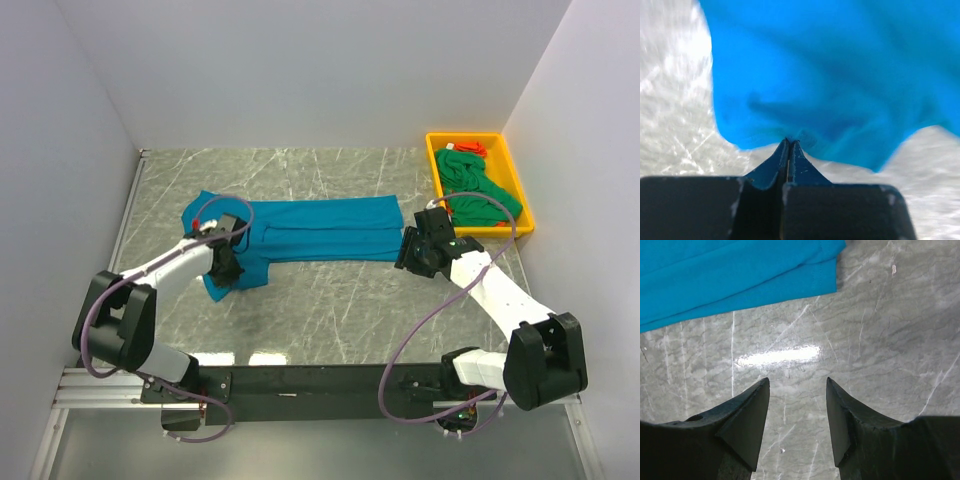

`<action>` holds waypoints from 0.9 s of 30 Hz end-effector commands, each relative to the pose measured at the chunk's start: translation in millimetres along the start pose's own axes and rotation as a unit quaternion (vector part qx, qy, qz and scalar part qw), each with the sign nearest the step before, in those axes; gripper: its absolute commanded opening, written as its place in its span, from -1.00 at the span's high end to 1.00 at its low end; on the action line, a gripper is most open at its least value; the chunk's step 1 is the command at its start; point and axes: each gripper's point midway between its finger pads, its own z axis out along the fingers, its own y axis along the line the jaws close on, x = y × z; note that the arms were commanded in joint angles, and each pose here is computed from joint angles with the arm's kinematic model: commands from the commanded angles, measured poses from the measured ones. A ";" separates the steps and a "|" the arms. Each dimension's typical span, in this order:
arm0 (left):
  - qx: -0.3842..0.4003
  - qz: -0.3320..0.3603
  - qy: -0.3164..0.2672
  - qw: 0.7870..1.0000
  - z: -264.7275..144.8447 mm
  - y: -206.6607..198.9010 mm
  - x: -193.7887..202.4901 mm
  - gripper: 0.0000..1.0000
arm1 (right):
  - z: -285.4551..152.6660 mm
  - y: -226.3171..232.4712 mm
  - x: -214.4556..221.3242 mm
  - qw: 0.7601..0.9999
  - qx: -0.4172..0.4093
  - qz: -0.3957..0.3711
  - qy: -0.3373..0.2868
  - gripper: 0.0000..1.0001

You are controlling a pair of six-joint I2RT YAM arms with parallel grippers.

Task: Fold and stack the t-shirts
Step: Fold the tshirt

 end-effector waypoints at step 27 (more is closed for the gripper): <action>0.002 0.013 -0.148 0.989 6.3 -94.2 -220.4 0.96 | -1.5 1.7 -12.6 0.999 0.002 -0.031 -0.020 -0.11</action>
